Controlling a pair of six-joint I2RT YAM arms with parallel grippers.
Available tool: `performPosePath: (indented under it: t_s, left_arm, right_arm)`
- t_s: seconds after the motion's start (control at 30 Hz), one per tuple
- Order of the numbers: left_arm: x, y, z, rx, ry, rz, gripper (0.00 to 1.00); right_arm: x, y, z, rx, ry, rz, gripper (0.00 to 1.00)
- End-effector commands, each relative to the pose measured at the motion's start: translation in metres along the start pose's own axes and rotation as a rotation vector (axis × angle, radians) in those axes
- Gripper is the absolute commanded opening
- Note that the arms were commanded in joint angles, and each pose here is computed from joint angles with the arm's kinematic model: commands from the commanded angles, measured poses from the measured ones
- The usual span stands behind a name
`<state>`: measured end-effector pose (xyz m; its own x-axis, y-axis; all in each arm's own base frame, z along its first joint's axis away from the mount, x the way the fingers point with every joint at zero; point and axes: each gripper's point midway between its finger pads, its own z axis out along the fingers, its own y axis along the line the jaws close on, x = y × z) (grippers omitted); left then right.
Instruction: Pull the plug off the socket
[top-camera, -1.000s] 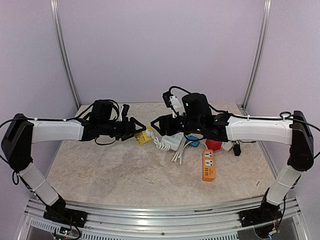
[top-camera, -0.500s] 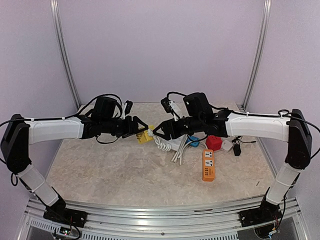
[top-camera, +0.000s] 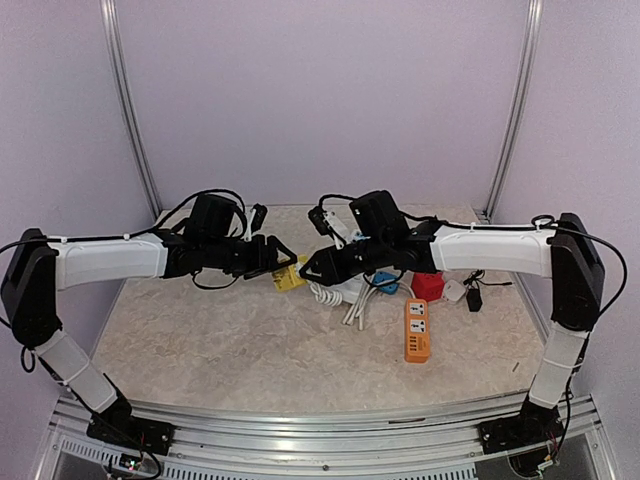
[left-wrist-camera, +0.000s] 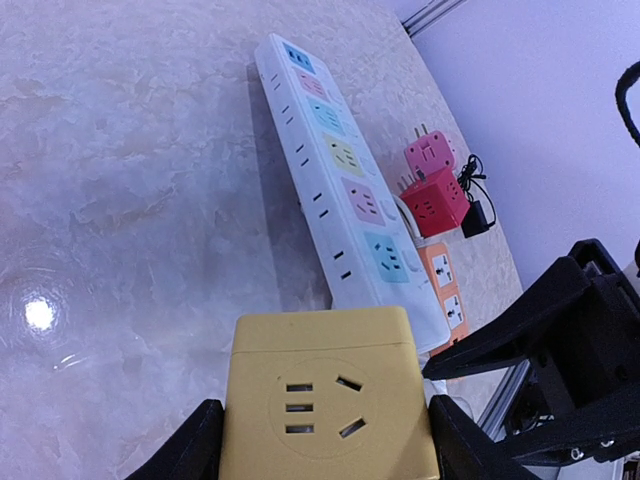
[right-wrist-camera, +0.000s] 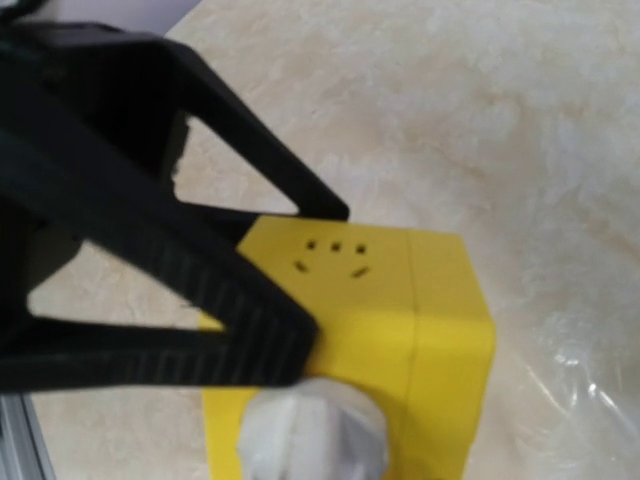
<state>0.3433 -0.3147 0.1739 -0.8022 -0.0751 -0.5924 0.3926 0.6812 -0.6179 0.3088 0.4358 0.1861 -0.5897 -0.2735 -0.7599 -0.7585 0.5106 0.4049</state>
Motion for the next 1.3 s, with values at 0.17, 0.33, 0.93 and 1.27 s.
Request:
performPosePath:
  t_s: [0.17, 0.33, 0.93, 1.27]
  left_arm:
    - [-0.021, -0.029, -0.012, 0.058, -0.049, 0.063, 0.24]
    - [-0.020, -0.029, -0.012, 0.058, -0.047, 0.071, 0.24]
    - [-0.019, -0.046, -0.029, 0.172, -0.083, 0.117, 0.24]
    - [-0.023, -0.033, -0.029, 0.148, -0.079, 0.053, 0.23]
  right_arm:
    - [0.011, 0.002, 0.015, -0.001, 0.043, 0.017, 0.29]
    - [0.010, 0.001, 0.015, 0.001, 0.034, 0.028, 0.22]
    - [-0.007, 0.014, -0.008, -0.235, -0.119, 0.146, 0.00]
    - [-0.015, 0.004, -0.010, -0.039, -0.146, 0.049, 0.00]
